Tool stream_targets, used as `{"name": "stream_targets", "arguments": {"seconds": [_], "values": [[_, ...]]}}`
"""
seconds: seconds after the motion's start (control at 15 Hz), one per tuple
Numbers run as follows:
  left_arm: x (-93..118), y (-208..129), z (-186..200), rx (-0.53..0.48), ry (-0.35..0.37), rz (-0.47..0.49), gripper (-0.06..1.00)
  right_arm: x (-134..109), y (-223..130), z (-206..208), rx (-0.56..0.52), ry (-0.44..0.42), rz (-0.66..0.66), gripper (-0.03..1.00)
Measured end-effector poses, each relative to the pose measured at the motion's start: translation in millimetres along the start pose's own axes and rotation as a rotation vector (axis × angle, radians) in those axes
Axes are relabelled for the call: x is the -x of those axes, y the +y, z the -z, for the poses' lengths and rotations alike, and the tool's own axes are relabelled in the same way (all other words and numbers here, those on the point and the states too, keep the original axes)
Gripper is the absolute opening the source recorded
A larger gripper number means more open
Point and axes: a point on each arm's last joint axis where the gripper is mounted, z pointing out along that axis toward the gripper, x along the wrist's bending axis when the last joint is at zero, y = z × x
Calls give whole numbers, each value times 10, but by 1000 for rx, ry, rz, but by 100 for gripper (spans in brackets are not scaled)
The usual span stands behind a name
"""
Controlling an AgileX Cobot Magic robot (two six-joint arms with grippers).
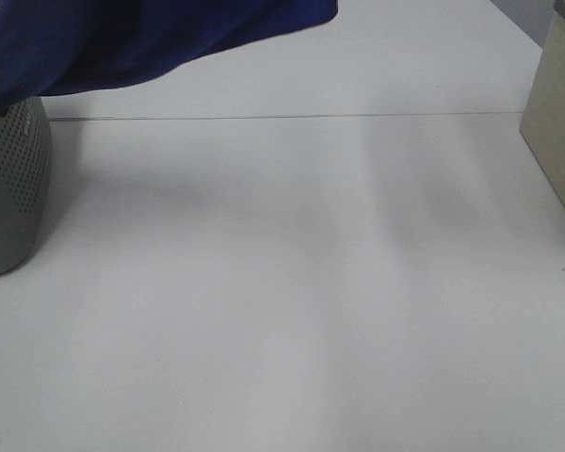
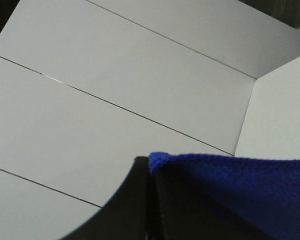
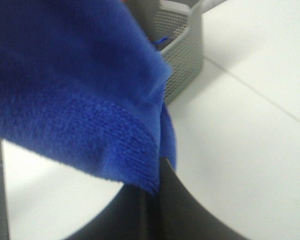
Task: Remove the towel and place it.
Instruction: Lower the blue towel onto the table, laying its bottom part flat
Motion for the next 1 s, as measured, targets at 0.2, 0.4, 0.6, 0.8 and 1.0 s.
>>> {"name": "stream_targets", "arguments": {"seconds": [0.2, 0.4, 0.6, 0.8, 1.0], "values": [[-24, 25, -3, 30, 28, 111, 0, -127, 414, 550, -49, -284, 12, 1], [-79, -42, -32, 48, 78, 172, 0, -200, 676, 939, -63, -484, 34, 1], [-141, -252, -179, 115, 194, 355, 0, -333, 958, 1289, 39, -623, 120, 1], [-78, -339, -311, 163, 231, 448, 0, -263, 1044, 1281, 85, -665, 152, 1], [28, -401, -420, 157, 219, 450, 0, -118, 1076, 1169, 113, -690, 181, 1]]}}
